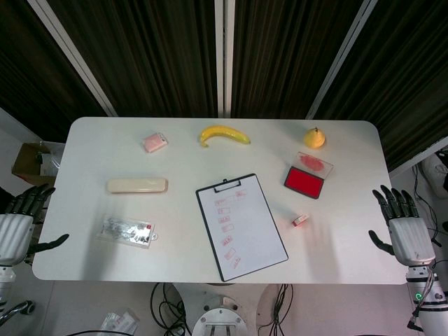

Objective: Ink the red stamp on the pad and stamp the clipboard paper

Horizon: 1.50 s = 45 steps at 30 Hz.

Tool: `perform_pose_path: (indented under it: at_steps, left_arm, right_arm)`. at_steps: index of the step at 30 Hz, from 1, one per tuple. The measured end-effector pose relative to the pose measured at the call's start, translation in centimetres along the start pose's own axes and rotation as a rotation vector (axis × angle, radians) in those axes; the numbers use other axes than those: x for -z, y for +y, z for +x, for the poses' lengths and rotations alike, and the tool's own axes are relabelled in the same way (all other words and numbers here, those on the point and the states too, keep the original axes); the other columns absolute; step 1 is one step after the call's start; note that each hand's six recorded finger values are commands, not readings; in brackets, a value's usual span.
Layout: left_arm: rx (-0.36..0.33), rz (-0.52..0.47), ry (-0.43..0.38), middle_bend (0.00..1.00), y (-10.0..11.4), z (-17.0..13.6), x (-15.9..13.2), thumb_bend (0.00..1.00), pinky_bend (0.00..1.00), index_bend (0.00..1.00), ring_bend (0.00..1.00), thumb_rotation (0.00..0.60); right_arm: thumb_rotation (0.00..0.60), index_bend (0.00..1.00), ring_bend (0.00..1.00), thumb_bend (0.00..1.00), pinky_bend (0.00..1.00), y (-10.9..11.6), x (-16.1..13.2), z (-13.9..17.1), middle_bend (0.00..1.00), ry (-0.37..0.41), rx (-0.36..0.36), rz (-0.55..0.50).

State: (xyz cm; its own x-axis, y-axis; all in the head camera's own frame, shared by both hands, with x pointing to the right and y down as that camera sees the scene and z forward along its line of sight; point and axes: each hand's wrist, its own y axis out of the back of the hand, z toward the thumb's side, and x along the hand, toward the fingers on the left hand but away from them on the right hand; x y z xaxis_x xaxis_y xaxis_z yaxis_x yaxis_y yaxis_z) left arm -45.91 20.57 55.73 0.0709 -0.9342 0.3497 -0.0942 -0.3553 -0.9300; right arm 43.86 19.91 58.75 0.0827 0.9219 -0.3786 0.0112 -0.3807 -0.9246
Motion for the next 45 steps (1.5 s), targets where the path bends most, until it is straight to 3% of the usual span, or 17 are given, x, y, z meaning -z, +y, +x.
perform_pose_path:
  at_steps: [13, 15, 17, 19, 20, 26, 31, 35, 45]
  left_arm:
    - [-0.002, -0.003, -0.004, 0.08, -0.1, 0.2, -0.1, 0.09, 0.18, 0.11, 0.09, 0.483]
    - [-0.001, -0.003, -0.006, 0.08, -0.1, 0.1, -0.2, 0.09, 0.18, 0.11, 0.09, 0.483]
    - [0.007, -0.004, -0.003, 0.08, -0.3, 0.0, -0.1, 0.09, 0.18, 0.11, 0.09, 0.483]
    - [0.015, -0.005, 0.002, 0.08, -0.5, -0.1, 0.1, 0.09, 0.18, 0.11, 0.09, 0.484]
    - [0.017, -0.005, 0.003, 0.08, -0.6, -0.1, 0.1, 0.09, 0.18, 0.11, 0.09, 0.485]
    - [0.024, -0.015, -0.012, 0.08, -1.1, 0.1, -0.4, 0.09, 0.18, 0.11, 0.09, 0.485]
    - [0.029, -0.012, -0.02, 0.08, -1.2, 0.3, -0.7, 0.09, 0.18, 0.11, 0.09, 0.485]
    - [0.039, -0.01, -0.015, 0.08, -1.4, 0.2, -0.6, 0.09, 0.18, 0.11, 0.09, 0.485]
    - [0.047, -0.013, -0.007, 0.08, -1.8, 0.2, -0.2, 0.09, 0.18, 0.11, 0.09, 0.486]
  right_arm:
    - [0.6, 0.0, 0.0, 0.18, 0.0, -0.1, -0.1, -0.2, 0.0, 0.013, -0.003, 0.002]
    - [0.6, 0.0, 0.06, 0.18, 0.17, -0.1, -0.4, -0.3, 0.0, 0.026, 0.003, 0.003]
    - [0.6, 0.0, 0.3, 0.18, 0.54, 0.1, -0.9, -0.5, 0.01, 0.054, 0.021, -0.006]
    - [0.6, 0.0, 0.49, 0.19, 0.71, 0.3, -1.4, -0.6, 0.05, 0.088, 0.037, -0.013]
    - [0.6, 0.01, 0.55, 0.19, 0.75, 0.3, -1.8, -0.6, 0.09, 0.116, 0.041, -0.009]
    - [0.6, 0.2, 0.62, 0.19, 0.78, -1.0, -3.4, -1.4, 0.22, 0.21, -0.019, 0.109]
    - [0.6, 0.21, 0.66, 0.19, 0.8, -3.4, -5.7, -2.5, 0.23, 0.284, -0.104, 0.199]
    - [0.6, 0.22, 0.67, 0.19, 0.81, -5.4, -8.1, -3.8, 0.23, 0.335, -0.142, 0.203]
    - [0.6, 0.29, 0.69, 0.19, 0.82, -8.9, -10.5, -6.4, 0.27, 0.369, -0.19, 0.23]
